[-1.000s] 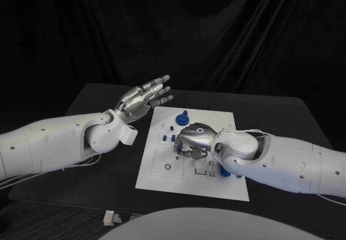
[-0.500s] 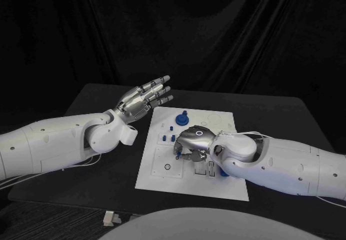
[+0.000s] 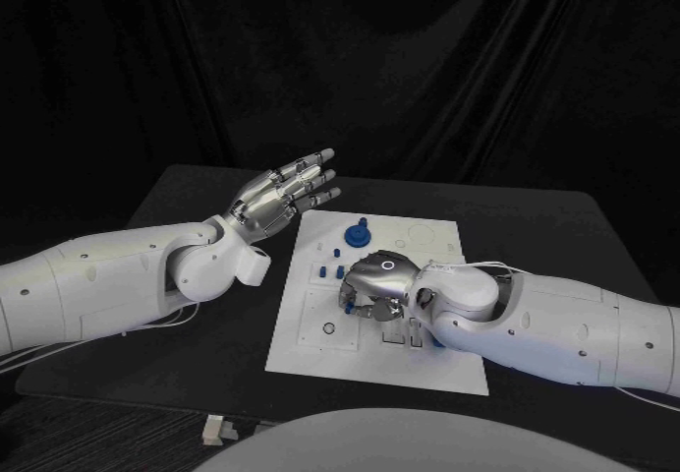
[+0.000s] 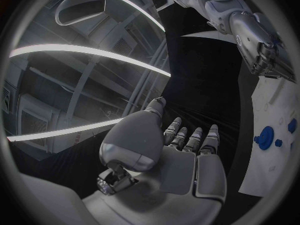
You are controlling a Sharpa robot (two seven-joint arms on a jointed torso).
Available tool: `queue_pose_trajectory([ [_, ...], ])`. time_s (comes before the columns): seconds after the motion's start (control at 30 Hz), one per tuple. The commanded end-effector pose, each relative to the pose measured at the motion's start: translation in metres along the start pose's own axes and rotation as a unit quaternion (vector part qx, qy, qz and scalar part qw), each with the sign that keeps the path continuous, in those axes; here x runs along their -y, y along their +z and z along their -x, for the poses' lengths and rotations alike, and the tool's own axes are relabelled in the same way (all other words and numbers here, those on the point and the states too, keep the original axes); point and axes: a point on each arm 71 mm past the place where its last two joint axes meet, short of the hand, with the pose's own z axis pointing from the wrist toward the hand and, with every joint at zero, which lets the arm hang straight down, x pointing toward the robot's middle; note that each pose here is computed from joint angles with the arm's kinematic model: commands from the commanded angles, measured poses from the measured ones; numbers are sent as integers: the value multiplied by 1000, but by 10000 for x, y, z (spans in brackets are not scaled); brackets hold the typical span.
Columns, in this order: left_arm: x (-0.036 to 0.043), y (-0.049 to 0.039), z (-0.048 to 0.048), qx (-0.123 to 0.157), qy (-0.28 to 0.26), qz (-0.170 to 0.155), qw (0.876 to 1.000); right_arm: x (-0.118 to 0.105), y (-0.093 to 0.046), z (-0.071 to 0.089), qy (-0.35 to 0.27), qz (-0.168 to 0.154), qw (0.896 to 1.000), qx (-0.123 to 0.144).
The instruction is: Assemble the parts on the task board
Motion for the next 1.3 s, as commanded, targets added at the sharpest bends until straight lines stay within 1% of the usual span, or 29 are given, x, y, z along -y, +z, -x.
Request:
queue_pose_trajectory([
  [0.03, 46, 7, -14, -5, -8, -36, 999, -2, 2, -27, -2, -6, 1000, -6],
  [0.33, 35, 13, -15, -6, -10, -33, 999, -12, 11, -58, 0, -8, 1000, -13],
  [0.6, 23, 16, -15, -7, -11, -31, 999, -9, 12, -88, 0, -9, 1000, -26],
  [0.83, 11, 17, -11, -7, -12, -30, 999, 1, 5, -94, 0, -6, 1000, -24],
  [1.0, 2, 14, -8, -7, -12, -30, 999, 18, -16, -81, 0, -5, 1000, -12],
  [1.13, -3, 7, -3, -7, -12, -29, 999, 47, -76, -47, 1, -5, 1000, 12],
  [1.2, -3, 3, 1, -6, -12, -29, 999, 71, -132, -1, 0, -5, 1000, 27],
  [1.3, -1, -5, 7, -5, -12, -30, 999, 131, -219, 128, -7, -7, 999, 49],
])
